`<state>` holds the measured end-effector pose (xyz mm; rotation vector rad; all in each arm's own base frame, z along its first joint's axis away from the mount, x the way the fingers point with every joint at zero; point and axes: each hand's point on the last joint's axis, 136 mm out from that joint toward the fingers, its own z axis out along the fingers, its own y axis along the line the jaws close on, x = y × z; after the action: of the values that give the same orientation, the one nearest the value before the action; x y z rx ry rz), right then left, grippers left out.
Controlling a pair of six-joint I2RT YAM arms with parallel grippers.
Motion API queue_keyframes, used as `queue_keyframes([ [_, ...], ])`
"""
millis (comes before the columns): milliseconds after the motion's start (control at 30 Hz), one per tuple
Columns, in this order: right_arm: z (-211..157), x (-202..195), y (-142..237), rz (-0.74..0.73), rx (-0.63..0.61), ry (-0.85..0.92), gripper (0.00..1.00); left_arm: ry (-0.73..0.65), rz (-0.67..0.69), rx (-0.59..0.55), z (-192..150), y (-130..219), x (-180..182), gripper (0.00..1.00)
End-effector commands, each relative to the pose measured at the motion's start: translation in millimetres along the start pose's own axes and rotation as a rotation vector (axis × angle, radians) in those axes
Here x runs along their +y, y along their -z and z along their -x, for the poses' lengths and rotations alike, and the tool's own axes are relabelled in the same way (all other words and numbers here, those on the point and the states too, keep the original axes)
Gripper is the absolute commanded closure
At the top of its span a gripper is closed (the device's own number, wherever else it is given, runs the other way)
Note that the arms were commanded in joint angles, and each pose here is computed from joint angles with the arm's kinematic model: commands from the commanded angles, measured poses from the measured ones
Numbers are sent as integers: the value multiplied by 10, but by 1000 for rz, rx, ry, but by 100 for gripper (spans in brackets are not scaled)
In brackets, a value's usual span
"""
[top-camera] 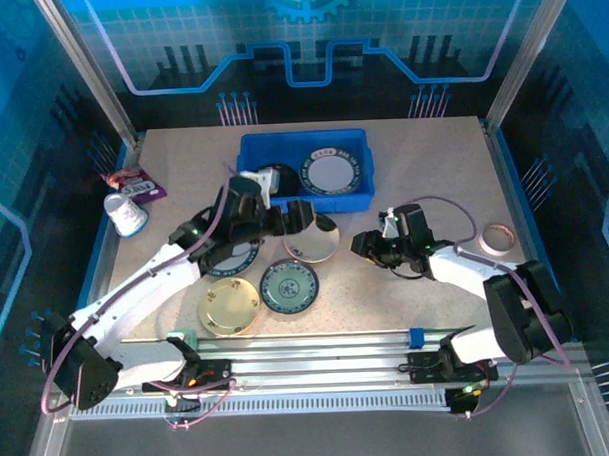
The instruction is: Place the plates into the plastic bin on the countertop
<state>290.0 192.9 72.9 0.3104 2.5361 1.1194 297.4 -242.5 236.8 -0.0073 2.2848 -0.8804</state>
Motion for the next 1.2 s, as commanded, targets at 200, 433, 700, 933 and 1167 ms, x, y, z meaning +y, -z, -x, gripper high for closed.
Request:
queue_keyframes([
  [200,78,118,-221,-20,22,49,57,123,-3,90,-570,-157,313,12],
  [433,134,166,-476,-4,35,31,68,122,15,73,-656,-249,458,13],
  [700,193,138,-684,-33,67,14,68,137,13,82,-732,-345,520,14],
  [933,152,60,-804,-91,115,4,68,131,25,93,-767,-384,558,15],
  [1167,111,17,-774,-128,123,14,68,120,30,91,-756,-356,556,15],
])
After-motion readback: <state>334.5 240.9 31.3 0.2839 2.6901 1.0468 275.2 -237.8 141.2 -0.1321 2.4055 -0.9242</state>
